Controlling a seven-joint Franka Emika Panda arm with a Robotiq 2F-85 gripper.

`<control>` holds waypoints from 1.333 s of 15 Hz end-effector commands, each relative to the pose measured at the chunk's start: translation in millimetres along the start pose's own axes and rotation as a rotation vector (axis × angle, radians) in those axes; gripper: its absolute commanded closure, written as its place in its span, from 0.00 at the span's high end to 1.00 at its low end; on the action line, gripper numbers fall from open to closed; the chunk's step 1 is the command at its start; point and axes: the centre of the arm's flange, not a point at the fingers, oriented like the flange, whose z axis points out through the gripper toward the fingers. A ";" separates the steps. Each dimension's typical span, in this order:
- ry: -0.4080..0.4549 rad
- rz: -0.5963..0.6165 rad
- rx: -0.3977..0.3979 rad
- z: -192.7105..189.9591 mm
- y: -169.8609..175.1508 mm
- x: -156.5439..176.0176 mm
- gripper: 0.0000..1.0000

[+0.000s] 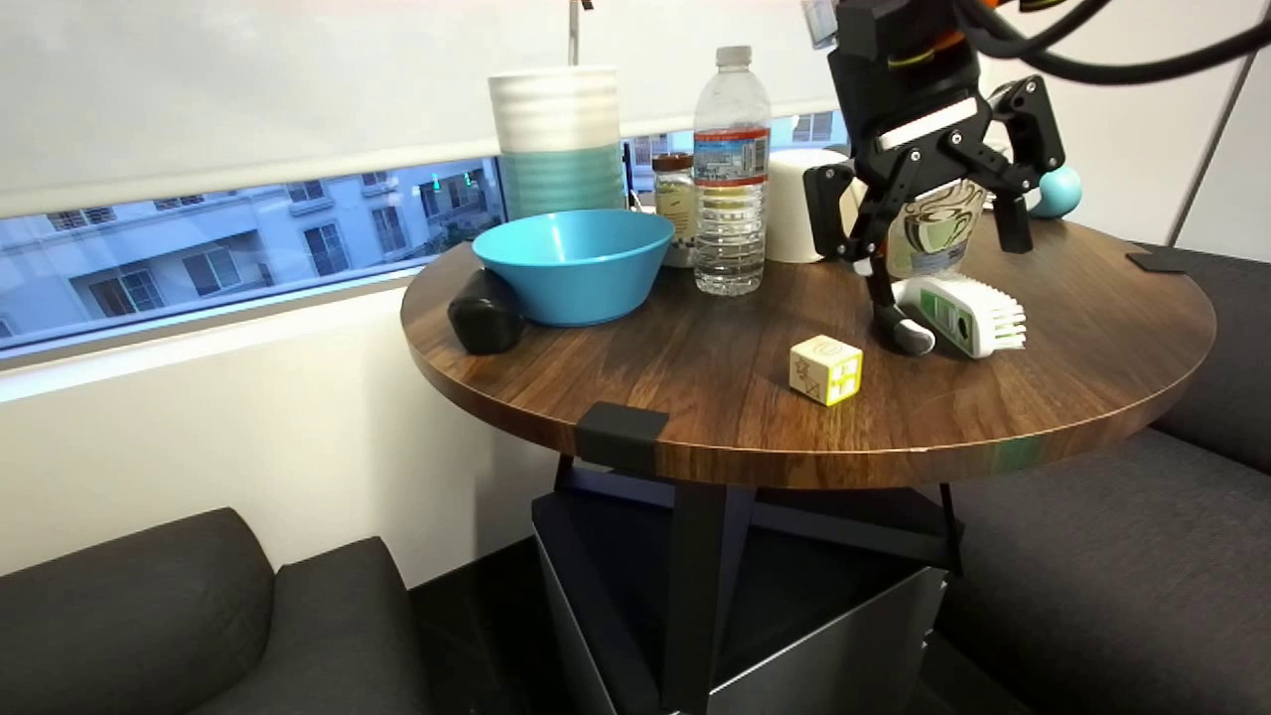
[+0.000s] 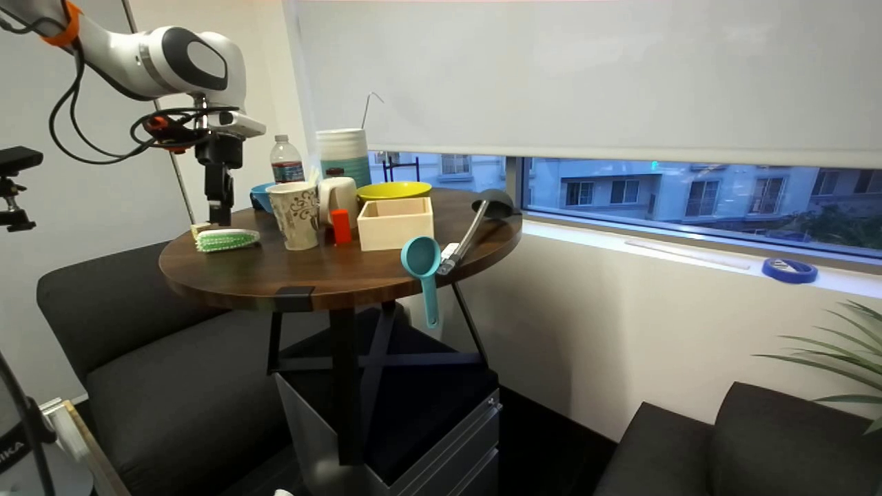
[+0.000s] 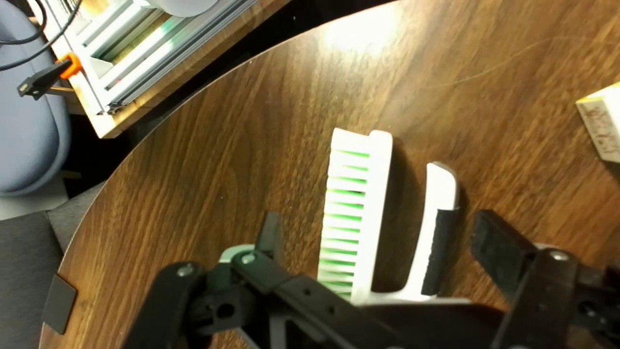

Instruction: Put the scrubbing brush upright

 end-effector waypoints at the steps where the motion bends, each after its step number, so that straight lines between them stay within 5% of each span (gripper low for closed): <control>1: 0.012 0.014 -0.011 7.5 -7.3 2.5 1.00; 7: -0.012 0.016 -0.038 17.5 -13.6 8.2 0.97; 9: -0.021 0.016 -0.042 20.9 -14.6 10.1 0.86; 10: -0.025 0.016 -0.043 22.5 -14.6 11.4 0.65; 14: -0.037 0.022 -0.045 26.7 -13.4 14.7 0.45; 20: -0.034 0.009 0.037 20.4 -5.7 16.4 0.36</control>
